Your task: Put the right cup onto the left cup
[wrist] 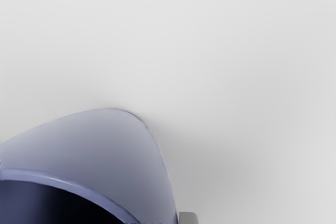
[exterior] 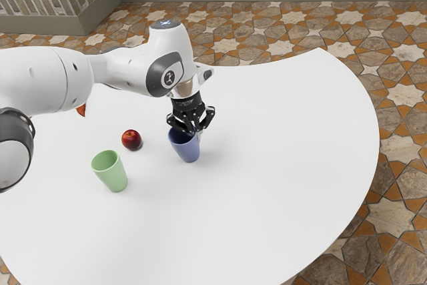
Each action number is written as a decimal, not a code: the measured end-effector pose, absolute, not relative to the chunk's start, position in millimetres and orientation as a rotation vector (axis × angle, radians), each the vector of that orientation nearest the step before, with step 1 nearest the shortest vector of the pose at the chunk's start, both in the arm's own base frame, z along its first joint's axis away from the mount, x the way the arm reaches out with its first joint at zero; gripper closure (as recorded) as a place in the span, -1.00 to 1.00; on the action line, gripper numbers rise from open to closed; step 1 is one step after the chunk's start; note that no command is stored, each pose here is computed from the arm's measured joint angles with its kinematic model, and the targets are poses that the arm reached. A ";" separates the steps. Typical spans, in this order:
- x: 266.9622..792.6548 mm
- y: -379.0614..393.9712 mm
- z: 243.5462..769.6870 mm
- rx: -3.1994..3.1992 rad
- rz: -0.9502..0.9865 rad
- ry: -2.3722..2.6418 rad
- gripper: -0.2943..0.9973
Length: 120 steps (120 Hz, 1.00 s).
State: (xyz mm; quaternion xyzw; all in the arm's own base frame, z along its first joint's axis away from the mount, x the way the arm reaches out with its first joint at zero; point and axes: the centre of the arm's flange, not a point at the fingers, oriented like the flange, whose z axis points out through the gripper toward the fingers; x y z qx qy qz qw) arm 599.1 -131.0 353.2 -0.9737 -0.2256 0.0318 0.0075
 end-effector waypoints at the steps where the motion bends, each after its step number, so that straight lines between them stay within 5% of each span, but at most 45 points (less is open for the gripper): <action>1: 599.1 -131.0 353.4 -3.044 0.099 -0.706 0.66; 30: 595.9 -129.2 379.8 -3.039 0.077 -0.698 0.67; 70: 535.3 -111.5 507.6 -3.033 0.128 -0.778 0.67; 120: 509.3 -15.9 505.5 -2.857 0.305 -1.081 0.67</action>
